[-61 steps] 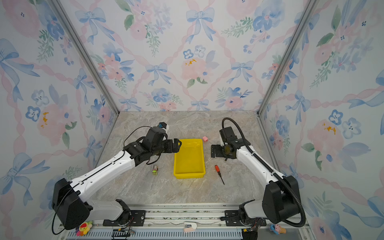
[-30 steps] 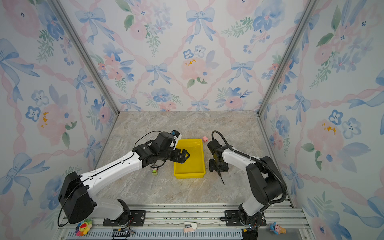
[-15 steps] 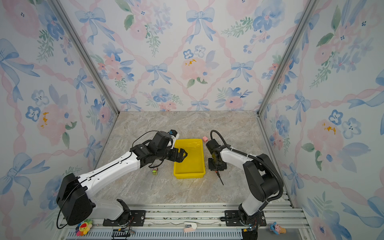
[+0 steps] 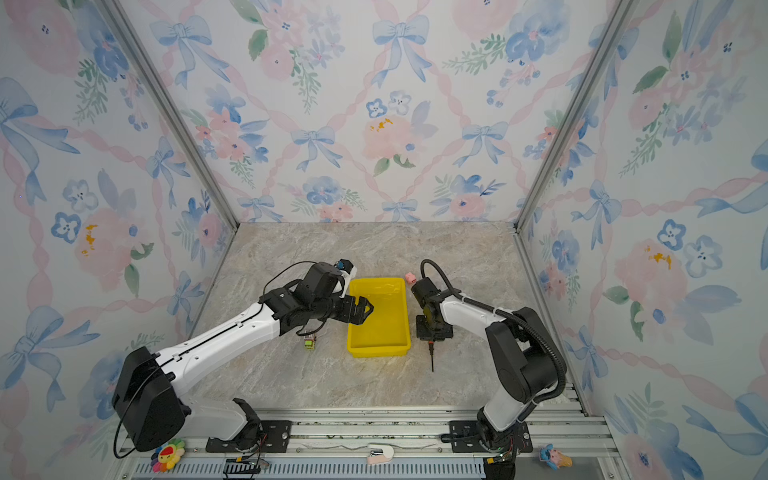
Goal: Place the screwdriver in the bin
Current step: 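Lower the right gripper and close it on the screwdriver's red handle, then lift the screwdriver with the right gripper and carry it over the yellow bin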
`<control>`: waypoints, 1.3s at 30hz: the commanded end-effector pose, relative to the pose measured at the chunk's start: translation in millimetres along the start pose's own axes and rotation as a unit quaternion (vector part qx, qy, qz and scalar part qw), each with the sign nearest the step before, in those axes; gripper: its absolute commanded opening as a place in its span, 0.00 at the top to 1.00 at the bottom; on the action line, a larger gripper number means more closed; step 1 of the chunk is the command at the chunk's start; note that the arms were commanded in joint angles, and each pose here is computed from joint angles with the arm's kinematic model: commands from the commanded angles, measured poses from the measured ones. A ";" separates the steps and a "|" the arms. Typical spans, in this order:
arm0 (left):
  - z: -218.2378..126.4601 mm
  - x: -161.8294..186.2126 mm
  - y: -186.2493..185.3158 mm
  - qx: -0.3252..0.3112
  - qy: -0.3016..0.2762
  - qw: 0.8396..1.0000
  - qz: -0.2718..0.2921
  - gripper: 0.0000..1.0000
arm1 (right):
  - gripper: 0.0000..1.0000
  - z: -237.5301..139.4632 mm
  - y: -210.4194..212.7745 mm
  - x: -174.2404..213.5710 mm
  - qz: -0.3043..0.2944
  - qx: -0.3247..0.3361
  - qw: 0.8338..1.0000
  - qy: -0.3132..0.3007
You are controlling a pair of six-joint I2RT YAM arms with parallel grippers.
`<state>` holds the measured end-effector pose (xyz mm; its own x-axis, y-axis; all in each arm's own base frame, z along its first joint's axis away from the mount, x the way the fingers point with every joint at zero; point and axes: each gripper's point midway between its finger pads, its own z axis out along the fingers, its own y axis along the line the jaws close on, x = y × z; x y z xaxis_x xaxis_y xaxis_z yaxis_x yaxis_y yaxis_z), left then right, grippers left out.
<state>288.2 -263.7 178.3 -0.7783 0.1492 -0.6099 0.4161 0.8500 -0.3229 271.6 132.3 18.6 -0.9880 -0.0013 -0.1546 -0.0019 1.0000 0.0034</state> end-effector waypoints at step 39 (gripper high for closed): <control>-47.6 6.7 104.9 -0.089 -0.060 0.992 -0.061 0.02 | 1.00 -127.4 161.4 -96.9 -0.046 -0.127 0.981 -0.142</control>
<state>306.6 -158.0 176.2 -0.7607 -0.0248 -0.6486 0.2266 0.9263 -0.3011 342.8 282.8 161.0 -0.8934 -0.1006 -0.4378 -0.1909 0.9673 0.1672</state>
